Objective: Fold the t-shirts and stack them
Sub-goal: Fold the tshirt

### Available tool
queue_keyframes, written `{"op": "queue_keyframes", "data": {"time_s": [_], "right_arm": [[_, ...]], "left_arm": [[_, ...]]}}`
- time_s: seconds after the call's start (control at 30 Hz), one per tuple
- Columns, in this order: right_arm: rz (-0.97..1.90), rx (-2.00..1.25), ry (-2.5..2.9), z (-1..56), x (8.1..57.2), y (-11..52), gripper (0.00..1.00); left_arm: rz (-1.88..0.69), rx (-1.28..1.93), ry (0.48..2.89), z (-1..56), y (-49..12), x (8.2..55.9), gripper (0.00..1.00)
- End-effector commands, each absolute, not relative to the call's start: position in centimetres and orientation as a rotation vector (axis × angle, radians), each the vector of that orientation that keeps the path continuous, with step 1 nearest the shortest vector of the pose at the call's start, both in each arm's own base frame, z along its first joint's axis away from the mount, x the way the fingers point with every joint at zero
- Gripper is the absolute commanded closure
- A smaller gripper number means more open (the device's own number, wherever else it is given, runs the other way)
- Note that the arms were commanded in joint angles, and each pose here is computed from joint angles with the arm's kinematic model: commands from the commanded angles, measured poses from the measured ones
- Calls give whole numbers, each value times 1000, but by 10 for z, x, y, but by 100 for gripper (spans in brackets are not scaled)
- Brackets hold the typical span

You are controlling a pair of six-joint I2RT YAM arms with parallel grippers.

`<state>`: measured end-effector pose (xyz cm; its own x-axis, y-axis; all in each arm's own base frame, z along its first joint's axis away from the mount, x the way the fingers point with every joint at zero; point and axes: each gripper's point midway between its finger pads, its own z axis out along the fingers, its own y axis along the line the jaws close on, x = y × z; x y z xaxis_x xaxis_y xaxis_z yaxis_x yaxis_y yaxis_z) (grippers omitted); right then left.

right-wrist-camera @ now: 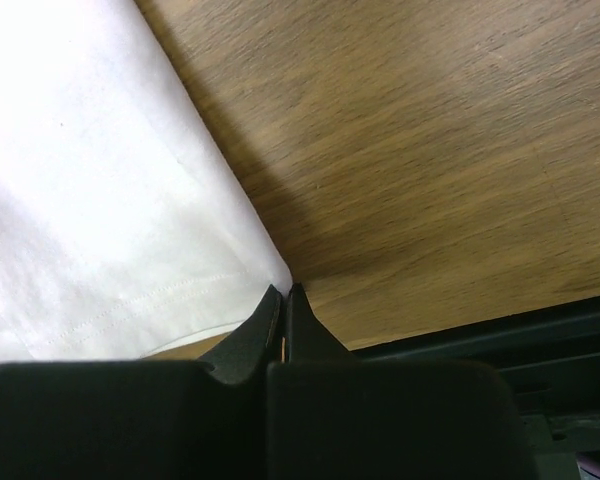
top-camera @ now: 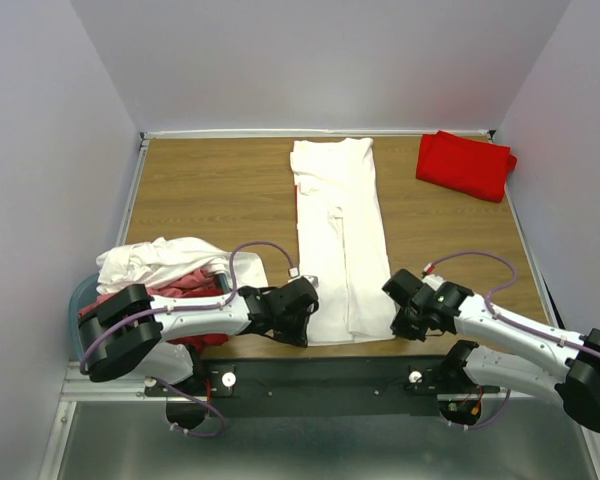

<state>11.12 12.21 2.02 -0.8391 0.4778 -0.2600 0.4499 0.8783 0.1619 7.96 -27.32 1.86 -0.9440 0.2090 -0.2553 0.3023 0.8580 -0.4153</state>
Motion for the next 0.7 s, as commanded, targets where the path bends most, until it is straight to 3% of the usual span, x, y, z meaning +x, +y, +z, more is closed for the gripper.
{"op": "queue_keyframes", "data": {"time_s": [0.0,0.47,0.67], "right_arm": [[97,670,2736,30,115,117,100],[141,608,2686,57,146,142,99],[146,594,2640,70,161,148,100]], "left_arm": [[-557,342,2842,19,-249,79,100],[-605,420,2774,38,-272,92,100],[-533,339,2670,68,-278,128,100]]}}
